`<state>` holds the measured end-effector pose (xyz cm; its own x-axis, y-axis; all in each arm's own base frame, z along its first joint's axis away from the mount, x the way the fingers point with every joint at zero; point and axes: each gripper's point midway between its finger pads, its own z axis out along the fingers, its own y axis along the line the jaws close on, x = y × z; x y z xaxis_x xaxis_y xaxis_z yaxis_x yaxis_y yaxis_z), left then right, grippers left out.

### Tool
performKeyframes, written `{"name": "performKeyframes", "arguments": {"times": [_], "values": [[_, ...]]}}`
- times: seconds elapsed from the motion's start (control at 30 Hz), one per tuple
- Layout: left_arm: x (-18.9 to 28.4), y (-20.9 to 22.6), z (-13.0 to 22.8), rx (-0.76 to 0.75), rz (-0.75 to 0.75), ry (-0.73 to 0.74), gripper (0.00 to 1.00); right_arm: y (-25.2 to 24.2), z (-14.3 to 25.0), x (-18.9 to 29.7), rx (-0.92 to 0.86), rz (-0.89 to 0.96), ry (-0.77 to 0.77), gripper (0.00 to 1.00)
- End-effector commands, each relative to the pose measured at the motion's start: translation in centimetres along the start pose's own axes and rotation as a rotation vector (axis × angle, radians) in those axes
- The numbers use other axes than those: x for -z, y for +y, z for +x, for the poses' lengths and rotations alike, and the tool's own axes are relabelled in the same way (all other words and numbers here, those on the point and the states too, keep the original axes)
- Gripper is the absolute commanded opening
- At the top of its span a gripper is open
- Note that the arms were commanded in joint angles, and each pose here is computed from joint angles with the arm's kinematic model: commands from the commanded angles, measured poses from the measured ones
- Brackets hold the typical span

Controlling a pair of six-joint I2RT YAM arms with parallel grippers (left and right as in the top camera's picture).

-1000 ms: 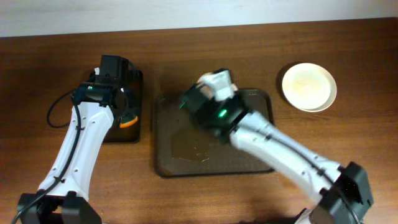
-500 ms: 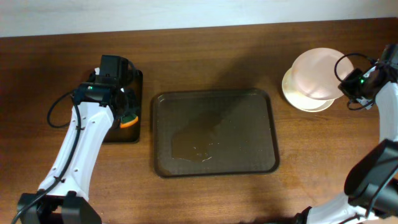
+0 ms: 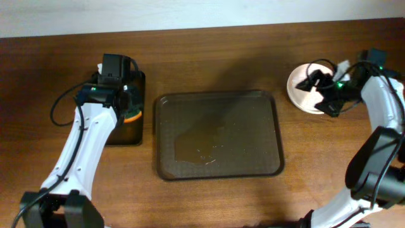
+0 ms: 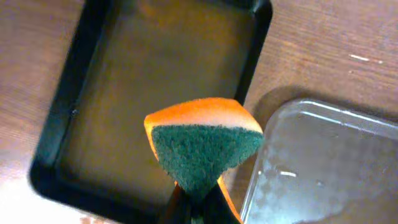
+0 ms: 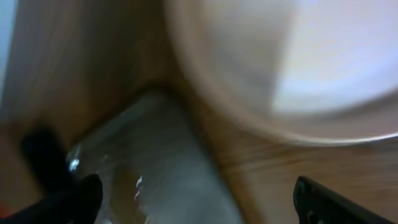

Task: Clean dirty plates on tray and stack at the side

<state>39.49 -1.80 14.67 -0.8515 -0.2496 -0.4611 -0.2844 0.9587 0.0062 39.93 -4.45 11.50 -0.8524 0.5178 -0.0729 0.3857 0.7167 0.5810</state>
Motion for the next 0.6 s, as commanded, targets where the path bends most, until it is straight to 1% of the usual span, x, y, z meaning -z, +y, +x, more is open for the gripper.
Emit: {"name": "performKeyframes", "arguments": {"times": [0.0,0.07,0.1,0.13,0.17,0.2,0.23,0.27,0.3,0.33,0.37,0.43,0.47,0.57], "values": [[-5.0,0.7,1.0,-0.032,-0.011,0.075,0.0,7.1,4.5,1.1,0.294,-0.083,0.058,0.98],[-7.5,1.7,0.1,-0.037,-0.021,0.063,0.0,9.0,7.9,-0.3,0.405,-0.068,0.154,0.98],[-9.3,2.9,-0.2,-0.003,-0.031,0.071,0.0,10.0,9.7,-1.4,0.461,-0.041,0.198,0.98],[-9.9,3.3,-0.1,0.014,-0.024,0.082,0.0,11.0,10.7,-2.1,0.501,-0.041,0.219,0.98],[-10.9,4.0,0.3,0.042,-0.004,0.109,0.06,12.2,12.0,-2.8,0.548,-0.051,0.24,0.98],[-11.5,4.6,0.6,0.062,0.005,0.131,0.16,13.3,13.1,-3.4,0.592,-0.061,0.257,0.98],[-11.8,4.7,0.7,0.071,0.012,0.139,0.17,13.7,13.5,-3.6,0.599,-0.064,0.262,0.98],[-11.9,4.7,0.8,0.079,0.03,0.147,0.22,14.4,14.2,-4.0,0.606,-0.07,0.269,0.98],[-11.9,4.3,0.8,0.083,0.055,0.151,0.52,15.1,14.6,-4.3,0.591,-0.074,0.27,0.98],[-11.9,3.9,0.6,0.085,0.078,0.145,0.92,15.8,15.1,-4.6,0.591,-0.081,0.267,0.98],[-11.8,3.6,0.5,0.082,0.1,0.145,0.98,16.2,15.5,-4.6,0.604,-0.086,0.27,0.98],[-10.4,2.9,-0.3,0.059,0.14,0.13,0.98,16.7,16.0,-3.8,0.619,-0.093,0.264,0.98],[-8.6,2.9,-1.6,0.06,0.148,0.091,0.94,16.7,16.1,-2.8,0.628,-0.082,0.242,0.98],[-1.8,2.9,-4.6,0.064,0.182,-0.046,0.94,17.2,16.2,0.4,0.649,-0.057,0.157,0.98]]}}
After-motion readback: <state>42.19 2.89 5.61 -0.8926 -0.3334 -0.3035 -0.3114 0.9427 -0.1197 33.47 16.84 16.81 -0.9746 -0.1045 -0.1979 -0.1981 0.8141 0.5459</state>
